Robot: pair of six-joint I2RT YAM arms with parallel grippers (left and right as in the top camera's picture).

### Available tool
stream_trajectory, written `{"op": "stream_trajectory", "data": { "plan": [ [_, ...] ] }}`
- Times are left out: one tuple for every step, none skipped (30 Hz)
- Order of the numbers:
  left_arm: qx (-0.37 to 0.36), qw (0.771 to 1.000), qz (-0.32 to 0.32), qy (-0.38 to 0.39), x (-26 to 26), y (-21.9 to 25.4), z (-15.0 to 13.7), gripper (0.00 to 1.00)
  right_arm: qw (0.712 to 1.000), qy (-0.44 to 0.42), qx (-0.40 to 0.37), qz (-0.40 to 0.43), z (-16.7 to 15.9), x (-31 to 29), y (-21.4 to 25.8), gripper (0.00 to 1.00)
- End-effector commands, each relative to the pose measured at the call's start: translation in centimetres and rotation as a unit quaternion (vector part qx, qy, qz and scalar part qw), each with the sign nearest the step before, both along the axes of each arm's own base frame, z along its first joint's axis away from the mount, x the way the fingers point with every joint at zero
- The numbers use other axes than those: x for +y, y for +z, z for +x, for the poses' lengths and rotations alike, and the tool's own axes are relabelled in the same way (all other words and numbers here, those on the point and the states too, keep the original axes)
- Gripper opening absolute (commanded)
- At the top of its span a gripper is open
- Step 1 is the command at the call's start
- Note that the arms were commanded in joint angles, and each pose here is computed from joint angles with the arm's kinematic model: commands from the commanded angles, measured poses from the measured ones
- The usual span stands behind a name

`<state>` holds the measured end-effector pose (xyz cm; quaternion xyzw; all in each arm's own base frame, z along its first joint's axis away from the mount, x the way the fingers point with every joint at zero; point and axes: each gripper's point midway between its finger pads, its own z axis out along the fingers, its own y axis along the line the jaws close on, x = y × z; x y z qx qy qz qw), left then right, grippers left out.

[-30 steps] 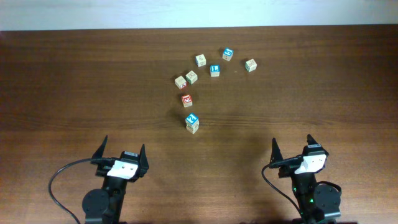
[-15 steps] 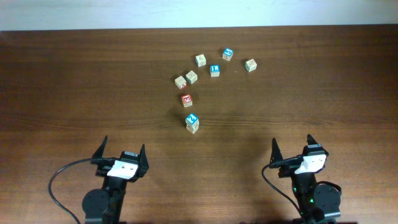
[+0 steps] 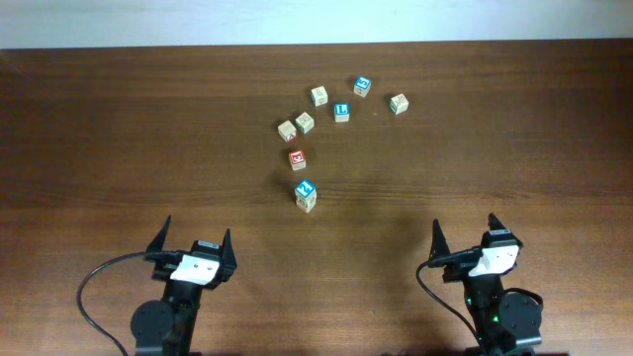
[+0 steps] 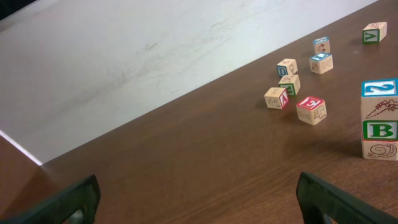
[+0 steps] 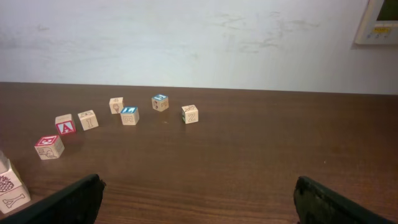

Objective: Rotate 3 blocks

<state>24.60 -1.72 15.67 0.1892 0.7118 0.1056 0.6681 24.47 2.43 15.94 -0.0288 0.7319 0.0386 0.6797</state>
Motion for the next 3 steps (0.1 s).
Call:
{"op": "stream_trajectory", "data": {
  "plan": [
    [0.006,1.0,-0.003,0.001,0.0,-0.41,0.04,0.99,1.0,-0.002,0.001,-0.003,0.02,-0.11,-0.3,0.98],
    [0.006,1.0,-0.003,0.001,0.0,-0.4,0.04,0.99,1.0,-0.002,0.001,-0.003,0.02,-0.11,-0.3,0.98],
    [0.006,1.0,-0.003,0.001,0.0,-0.42,0.04,0.99,1.0,-0.002,0.001,-0.003,0.02,-0.11,-0.3,0.98]
  ]
}}
